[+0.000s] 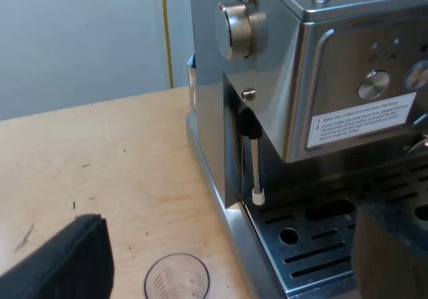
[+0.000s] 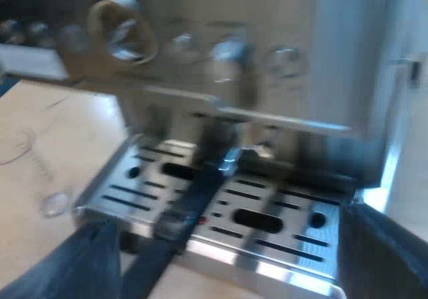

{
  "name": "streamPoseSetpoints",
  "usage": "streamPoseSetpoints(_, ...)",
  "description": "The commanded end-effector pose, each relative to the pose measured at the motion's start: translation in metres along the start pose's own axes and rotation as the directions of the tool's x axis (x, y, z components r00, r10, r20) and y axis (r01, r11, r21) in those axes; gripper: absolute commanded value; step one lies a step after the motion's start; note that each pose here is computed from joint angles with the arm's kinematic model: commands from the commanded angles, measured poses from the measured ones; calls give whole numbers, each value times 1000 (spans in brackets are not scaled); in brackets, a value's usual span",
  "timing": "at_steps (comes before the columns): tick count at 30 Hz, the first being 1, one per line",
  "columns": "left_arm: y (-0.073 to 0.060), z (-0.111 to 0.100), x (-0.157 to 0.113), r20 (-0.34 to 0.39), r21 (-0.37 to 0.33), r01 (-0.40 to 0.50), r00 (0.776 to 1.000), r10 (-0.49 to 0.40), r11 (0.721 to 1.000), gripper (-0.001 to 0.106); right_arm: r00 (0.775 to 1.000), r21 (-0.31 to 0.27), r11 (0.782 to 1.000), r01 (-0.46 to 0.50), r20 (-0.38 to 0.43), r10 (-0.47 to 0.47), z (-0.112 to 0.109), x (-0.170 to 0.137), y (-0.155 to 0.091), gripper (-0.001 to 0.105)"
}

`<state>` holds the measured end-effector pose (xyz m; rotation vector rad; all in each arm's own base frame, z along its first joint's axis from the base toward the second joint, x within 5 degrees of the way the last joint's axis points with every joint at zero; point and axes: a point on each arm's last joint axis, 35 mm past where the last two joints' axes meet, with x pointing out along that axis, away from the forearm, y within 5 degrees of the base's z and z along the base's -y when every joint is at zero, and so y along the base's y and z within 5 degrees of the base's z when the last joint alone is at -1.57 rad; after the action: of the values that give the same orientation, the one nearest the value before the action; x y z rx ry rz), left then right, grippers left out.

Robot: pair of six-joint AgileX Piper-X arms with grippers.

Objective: Pour the beans into the coffee machine

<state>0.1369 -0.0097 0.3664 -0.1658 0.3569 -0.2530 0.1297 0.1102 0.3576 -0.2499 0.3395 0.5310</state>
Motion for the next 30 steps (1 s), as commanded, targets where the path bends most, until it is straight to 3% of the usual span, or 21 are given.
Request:
streamPoseSetpoints(1, -4, 5, -11, 43, -4, 7, 999, -6, 1000, 77, 999, 31, 999, 45, 0, -45, 0, -12, -17, 69)
streamPoseSetpoints(8, -10, 6, -31, 115, 17, 15, 993, -17, 1000, 76, 986, 82, 982, 168, -15, -168, -7, -34, -44, 69)
streamPoseSetpoints(14, -14, 5, -46, 162, 32, 21, 986, -26, 999, 76, 962, 64, 961, 270, -49, -267, -16, -51, -56, 69)
streamPoseSetpoints(17, -16, 2, -52, 158, 32, 28, 987, -33, 999, 76, 949, 55, 947, 315, -42, -313, -18, -60, -60, 69)
streamPoseSetpoints(22, -16, -7, -59, 116, 26, 23, 993, -26, 999, 76, 945, 78, 942, 326, -17, -326, -19, -72, -62, 69)
streamPoseSetpoints(25, -18, -8, -66, 135, 32, 25, 990, -29, 999, 76, 926, 67, 924, 376, -53, -373, -24, -76, -64, 69)
streamPoseSetpoints(30, -21, -10, -76, 168, 42, 28, 985, -34, 999, 76, 917, 74, 915, 396, -82, -390, -27, -77, -67, 69)
